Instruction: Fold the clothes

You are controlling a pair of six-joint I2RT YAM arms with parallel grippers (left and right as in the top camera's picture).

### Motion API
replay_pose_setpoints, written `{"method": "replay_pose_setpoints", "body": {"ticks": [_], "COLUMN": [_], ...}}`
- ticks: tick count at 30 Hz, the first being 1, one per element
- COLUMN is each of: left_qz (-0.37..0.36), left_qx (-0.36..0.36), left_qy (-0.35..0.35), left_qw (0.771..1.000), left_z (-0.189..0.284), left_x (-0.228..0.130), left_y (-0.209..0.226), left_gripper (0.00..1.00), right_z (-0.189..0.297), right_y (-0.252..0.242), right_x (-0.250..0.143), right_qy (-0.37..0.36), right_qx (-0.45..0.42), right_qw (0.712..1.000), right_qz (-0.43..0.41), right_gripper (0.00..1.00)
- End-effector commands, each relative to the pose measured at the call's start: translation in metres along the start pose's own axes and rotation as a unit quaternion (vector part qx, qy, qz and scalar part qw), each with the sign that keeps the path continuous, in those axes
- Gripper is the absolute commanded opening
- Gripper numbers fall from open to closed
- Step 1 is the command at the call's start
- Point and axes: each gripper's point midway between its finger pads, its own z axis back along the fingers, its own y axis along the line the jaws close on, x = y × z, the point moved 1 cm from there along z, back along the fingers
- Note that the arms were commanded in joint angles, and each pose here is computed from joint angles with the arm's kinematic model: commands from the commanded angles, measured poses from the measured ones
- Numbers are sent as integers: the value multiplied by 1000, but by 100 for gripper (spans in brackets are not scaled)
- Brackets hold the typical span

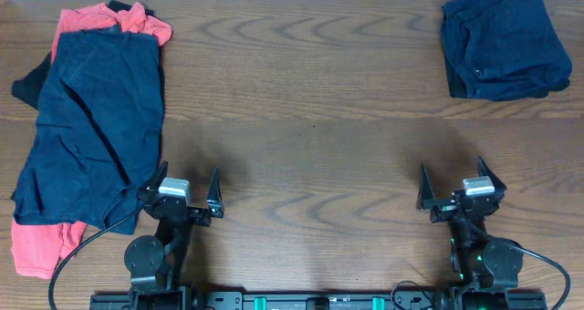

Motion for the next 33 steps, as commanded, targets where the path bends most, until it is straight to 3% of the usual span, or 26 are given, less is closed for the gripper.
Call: {"method": "replay_pose_setpoints", "body": {"ticks": [1, 11, 18, 24, 30, 33], "left_qz": [14, 45, 79, 95, 86, 94], "left_qx": [-22, -21, -20, -31, -25, 50], "left_qy": [10, 121, 247, 324, 301, 276], "left_qw": [1000, 991, 966, 941, 949, 955], "left_z": [1, -26, -60, -86, -120, -135], "left_x": [12, 64, 83, 73, 70, 79], "left_y": [-7, 0, 8, 12, 23, 57], "left_gripper": [98, 98, 98, 98, 98, 98], "right_z": [1, -17, -67, -126, -166, -181], "right_y": [4, -4, 11, 12, 19, 21], "right_x": [12, 74, 118, 105, 77, 68], "right_qy": [-12, 9, 73, 215, 328, 330], "right_qx": [13, 17, 99, 121, 147, 154], "right_qw": [1000, 998, 987, 960, 917, 914], "right_qz": [-8, -58, -100, -135, -171, -180], "right_gripper": [99, 99, 99, 99, 99, 99]}}
